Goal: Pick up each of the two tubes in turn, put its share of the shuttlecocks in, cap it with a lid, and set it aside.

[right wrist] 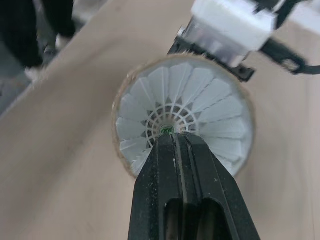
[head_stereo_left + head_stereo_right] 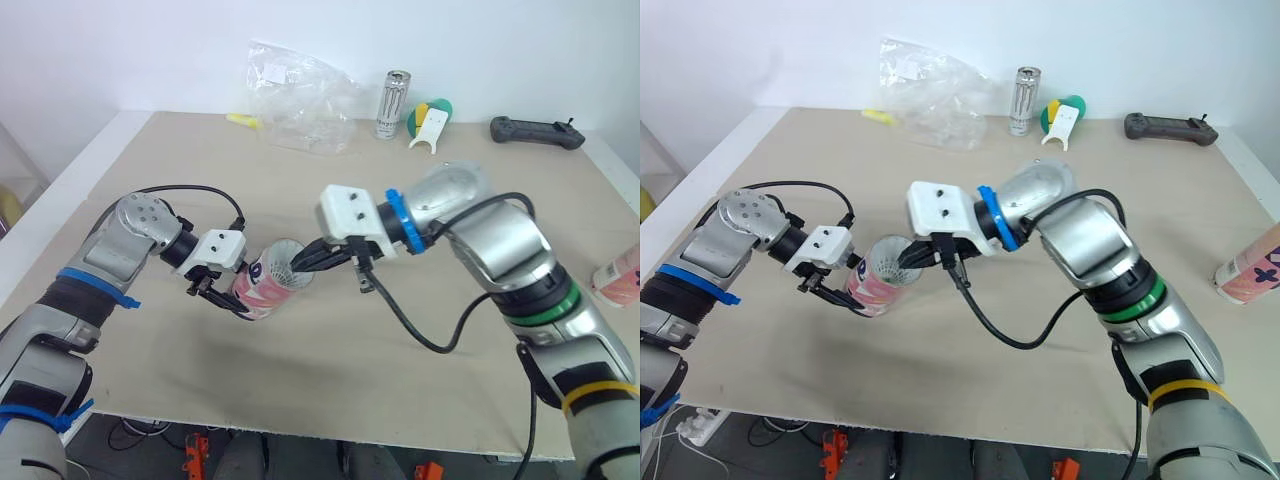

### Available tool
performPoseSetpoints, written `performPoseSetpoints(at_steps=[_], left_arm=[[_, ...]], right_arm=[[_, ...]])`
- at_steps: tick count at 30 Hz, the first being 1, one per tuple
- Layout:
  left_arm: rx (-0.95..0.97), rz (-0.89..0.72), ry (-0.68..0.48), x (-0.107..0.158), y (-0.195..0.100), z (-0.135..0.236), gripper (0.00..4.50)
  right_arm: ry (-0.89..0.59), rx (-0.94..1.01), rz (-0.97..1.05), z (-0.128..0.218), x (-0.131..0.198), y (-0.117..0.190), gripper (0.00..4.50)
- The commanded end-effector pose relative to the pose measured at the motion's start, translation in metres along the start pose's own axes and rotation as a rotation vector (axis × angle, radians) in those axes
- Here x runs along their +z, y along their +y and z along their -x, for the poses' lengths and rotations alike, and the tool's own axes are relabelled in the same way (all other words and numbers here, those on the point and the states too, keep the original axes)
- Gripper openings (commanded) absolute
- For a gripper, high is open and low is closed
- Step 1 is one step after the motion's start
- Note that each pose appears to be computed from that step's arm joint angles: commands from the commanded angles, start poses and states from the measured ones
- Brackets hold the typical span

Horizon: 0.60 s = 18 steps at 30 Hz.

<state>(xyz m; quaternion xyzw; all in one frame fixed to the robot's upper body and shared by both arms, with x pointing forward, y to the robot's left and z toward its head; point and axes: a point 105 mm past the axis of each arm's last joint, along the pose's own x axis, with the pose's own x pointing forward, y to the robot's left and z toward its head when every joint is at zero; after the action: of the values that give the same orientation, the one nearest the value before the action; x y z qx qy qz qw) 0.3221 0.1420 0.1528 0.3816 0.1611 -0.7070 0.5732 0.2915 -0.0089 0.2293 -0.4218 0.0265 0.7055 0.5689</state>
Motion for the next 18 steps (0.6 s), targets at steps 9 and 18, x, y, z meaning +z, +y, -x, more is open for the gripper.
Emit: performPoseSetpoints(at_steps=[9,18], left_arm=[[-0.05,0.04,0.008,-0.007,-0.006,-0.013,2.51],[-0.037,0.063,0.011,-0.011,-0.01,-0.009,2.51]], right_arm=[[0.13,0.182,0.133,-0.051,0.003,-0.016,0.1],[0.077,0.222,0.11,-0.062,0.011,-0.02,0.1]])
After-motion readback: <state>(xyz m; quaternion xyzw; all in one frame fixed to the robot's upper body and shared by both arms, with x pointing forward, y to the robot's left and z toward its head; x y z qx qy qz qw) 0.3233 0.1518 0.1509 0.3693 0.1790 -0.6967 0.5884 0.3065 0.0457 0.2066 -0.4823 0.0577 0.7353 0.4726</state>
